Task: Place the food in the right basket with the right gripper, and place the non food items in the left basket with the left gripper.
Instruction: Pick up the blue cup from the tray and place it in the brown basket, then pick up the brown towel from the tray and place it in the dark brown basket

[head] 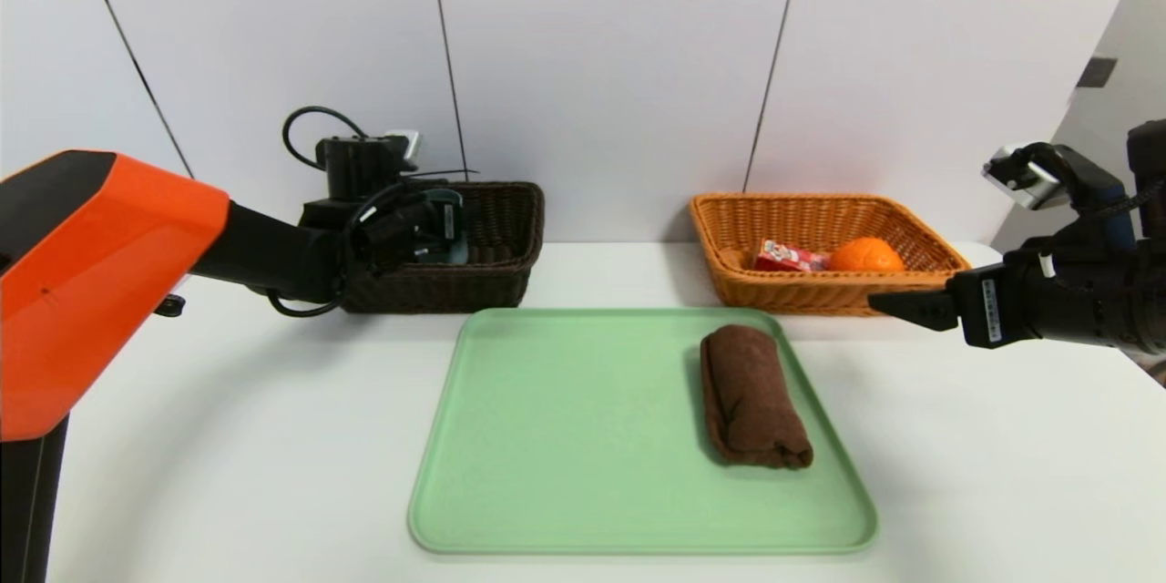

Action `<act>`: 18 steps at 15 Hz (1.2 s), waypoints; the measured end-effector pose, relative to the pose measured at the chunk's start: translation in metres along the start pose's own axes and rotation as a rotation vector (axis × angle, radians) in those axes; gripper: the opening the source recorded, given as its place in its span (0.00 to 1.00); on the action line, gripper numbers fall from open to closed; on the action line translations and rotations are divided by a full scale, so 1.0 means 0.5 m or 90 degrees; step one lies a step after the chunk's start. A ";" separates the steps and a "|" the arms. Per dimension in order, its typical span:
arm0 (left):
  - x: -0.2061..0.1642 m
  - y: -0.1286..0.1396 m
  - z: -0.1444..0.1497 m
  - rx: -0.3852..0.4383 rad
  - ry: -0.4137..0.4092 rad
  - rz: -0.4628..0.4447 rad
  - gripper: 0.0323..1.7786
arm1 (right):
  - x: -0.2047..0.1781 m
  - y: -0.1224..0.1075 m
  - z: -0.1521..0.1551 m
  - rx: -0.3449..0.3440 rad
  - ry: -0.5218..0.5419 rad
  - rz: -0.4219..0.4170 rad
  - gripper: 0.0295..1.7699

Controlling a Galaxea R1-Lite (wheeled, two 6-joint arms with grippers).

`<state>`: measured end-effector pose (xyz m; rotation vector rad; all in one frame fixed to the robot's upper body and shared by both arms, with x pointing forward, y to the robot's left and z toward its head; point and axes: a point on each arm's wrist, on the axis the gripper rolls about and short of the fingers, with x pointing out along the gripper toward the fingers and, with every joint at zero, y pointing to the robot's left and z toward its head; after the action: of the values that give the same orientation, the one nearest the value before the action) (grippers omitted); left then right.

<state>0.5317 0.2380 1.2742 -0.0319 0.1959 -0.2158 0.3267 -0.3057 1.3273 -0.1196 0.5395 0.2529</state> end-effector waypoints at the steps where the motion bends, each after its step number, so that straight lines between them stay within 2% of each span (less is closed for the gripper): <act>1: -0.016 -0.002 0.023 0.000 -0.012 -0.001 0.89 | 0.000 0.000 0.001 0.000 -0.001 -0.001 0.97; 5: -0.119 -0.029 0.137 0.001 -0.042 -0.014 0.91 | 0.002 0.000 -0.001 0.004 0.002 -0.001 0.97; 7: -0.190 -0.073 0.192 0.003 -0.028 -0.027 0.92 | 0.003 0.000 -0.002 0.006 0.005 0.000 0.97; 10: -0.287 -0.175 0.231 -0.024 0.035 -0.055 0.94 | 0.004 0.000 -0.004 0.009 0.009 -0.002 0.97; 13: -0.361 -0.275 0.249 -0.110 0.122 -0.111 0.94 | 0.004 -0.004 -0.006 0.013 0.015 -0.009 0.97; 16: -0.369 -0.351 0.236 -0.166 0.210 -0.127 0.94 | 0.003 -0.018 -0.007 0.038 0.017 -0.026 0.97; 18: -0.347 -0.399 0.208 -0.162 0.242 -0.111 0.95 | 0.003 -0.031 -0.008 0.059 0.018 -0.045 0.97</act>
<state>0.3442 0.0820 1.4197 -0.2632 0.6003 -0.3700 0.3302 -0.3211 1.3239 -0.0518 0.5739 0.1572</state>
